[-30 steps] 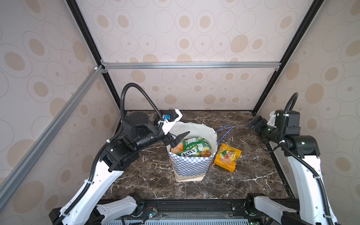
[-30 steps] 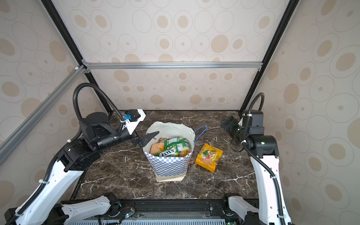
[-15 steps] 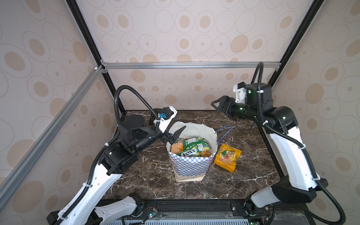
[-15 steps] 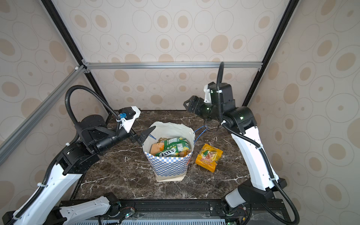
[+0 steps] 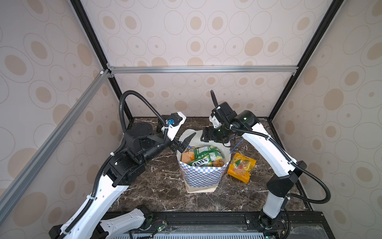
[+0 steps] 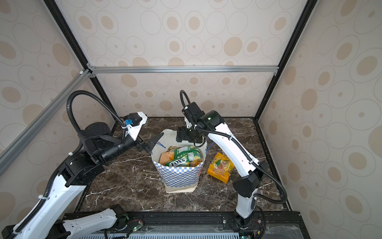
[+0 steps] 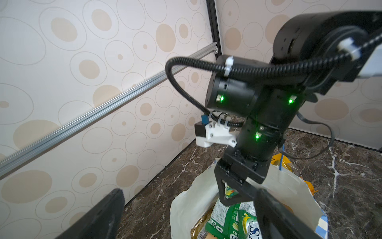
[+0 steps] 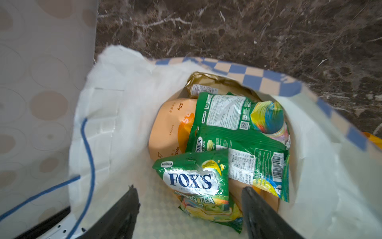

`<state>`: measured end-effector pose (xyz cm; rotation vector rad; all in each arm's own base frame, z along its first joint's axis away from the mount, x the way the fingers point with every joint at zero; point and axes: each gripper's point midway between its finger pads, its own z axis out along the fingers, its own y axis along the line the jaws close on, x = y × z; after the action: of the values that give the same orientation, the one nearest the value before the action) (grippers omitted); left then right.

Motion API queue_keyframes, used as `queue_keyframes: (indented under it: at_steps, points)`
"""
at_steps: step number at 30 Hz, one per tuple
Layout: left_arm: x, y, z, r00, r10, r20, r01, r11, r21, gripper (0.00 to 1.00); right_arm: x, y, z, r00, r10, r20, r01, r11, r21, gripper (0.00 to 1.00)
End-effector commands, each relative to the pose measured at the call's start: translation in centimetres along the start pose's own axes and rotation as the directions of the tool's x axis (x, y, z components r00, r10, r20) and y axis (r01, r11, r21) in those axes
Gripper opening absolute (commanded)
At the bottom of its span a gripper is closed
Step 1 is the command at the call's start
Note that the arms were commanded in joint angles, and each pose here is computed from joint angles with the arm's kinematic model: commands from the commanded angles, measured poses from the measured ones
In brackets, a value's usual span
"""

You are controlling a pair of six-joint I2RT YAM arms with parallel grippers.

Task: Take the snacks out of the paper bag
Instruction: 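Swing the right gripper back over the bag opening, then lower the right gripper into the bag and grasp the green Fox's candy bag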

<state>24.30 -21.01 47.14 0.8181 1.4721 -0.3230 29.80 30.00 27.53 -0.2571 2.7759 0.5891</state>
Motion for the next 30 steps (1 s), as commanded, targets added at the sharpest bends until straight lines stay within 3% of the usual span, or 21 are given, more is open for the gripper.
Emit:
queue_keyframes:
  at_steps: [1, 12, 25, 29, 30]
  points:
    - [-0.8, -0.2, -0.3, 1.0, -0.007, 0.025, 0.006, 1.0, 0.013, 0.98, 2.5, -0.3, 2.6, 0.994, -0.056, -0.093, 0.06, 0.997, 0.044, 0.81]
    - [-0.2, -0.2, -0.4, 1.0, -0.022, 0.01, 0.022, 1.0, 0.005, 0.98, 5.8, -0.9, 10.4, 0.985, -0.015, -0.17, 0.023, 0.999, 0.045, 0.79]
    - [0.1, 0.0, -0.5, 0.999, -0.03, 0.012, 0.03, 1.0, -0.008, 0.98, 5.9, -3.8, 16.5, 0.985, 0.047, -0.169, -0.018, 0.985, 0.174, 0.81]
    - [0.3, 0.1, -0.7, 1.0, -0.031, 0.006, 0.031, 0.999, -0.019, 0.98, 6.8, -4.8, 18.1, 0.979, 0.061, -0.194, -0.016, 0.974, 0.227, 0.77]
    - [0.4, 0.1, -0.8, 1.0, -0.03, 0.004, 0.03, 0.999, -0.022, 0.98, 7.0, -5.0, 18.4, 0.978, 0.062, -0.2, -0.013, 0.972, 0.237, 0.71]
